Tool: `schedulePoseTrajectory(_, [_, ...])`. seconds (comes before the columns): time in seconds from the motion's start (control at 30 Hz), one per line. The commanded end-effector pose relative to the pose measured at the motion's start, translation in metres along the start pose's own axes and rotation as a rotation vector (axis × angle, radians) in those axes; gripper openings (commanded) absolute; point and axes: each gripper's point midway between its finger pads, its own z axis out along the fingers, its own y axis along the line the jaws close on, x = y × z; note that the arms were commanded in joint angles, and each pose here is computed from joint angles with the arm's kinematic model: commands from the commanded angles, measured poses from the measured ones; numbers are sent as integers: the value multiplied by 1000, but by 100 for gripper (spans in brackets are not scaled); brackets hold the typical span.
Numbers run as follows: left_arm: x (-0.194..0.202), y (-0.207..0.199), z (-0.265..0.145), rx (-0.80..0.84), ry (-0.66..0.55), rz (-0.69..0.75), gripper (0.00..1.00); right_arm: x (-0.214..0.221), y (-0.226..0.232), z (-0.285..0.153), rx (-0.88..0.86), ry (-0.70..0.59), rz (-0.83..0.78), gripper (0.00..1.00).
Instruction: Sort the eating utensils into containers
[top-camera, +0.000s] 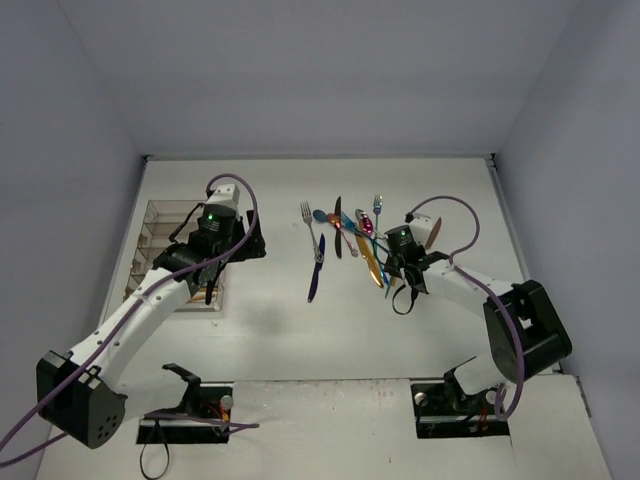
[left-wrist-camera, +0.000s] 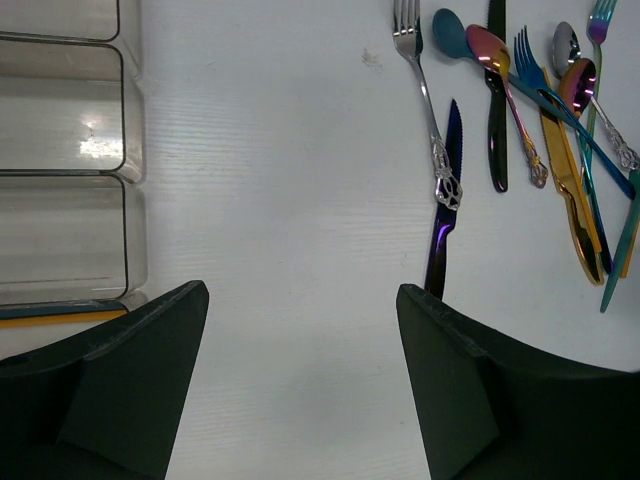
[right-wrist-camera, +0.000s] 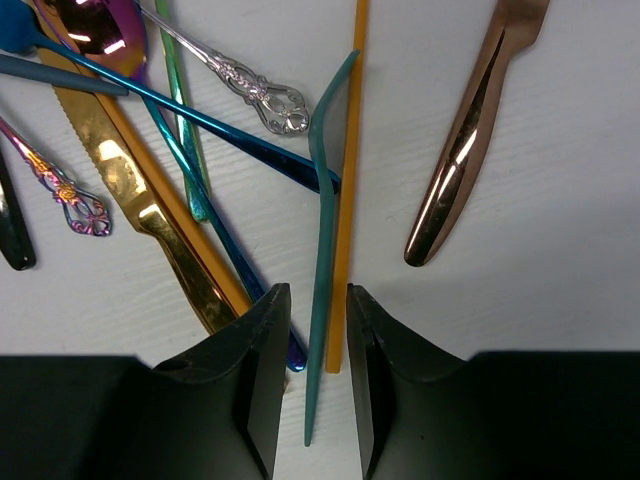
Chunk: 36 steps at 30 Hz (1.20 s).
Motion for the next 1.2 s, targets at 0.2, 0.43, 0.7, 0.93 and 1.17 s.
schedulePoseTrajectory(0.2, [-20,-26,-5,92,-79,21,73,5,-10,8,46,-1,56,16])
schedulePoseTrajectory(0.43, [-14,-30,1,103,-58,11,73,3,-13,7,53,-9,57,16])
schedulePoseTrajectory(0.7, [-10,-36,5,115,-41,13,73,8,-8,16,41,27,45,14])
schedulePoseTrajectory(0.93, [-6,-36,8,112,-29,12,73,18,-9,24,50,59,30,13])
schedulePoseTrajectory(1.17, [-4,-39,9,122,-21,10,73,25,-18,29,91,69,28,13])
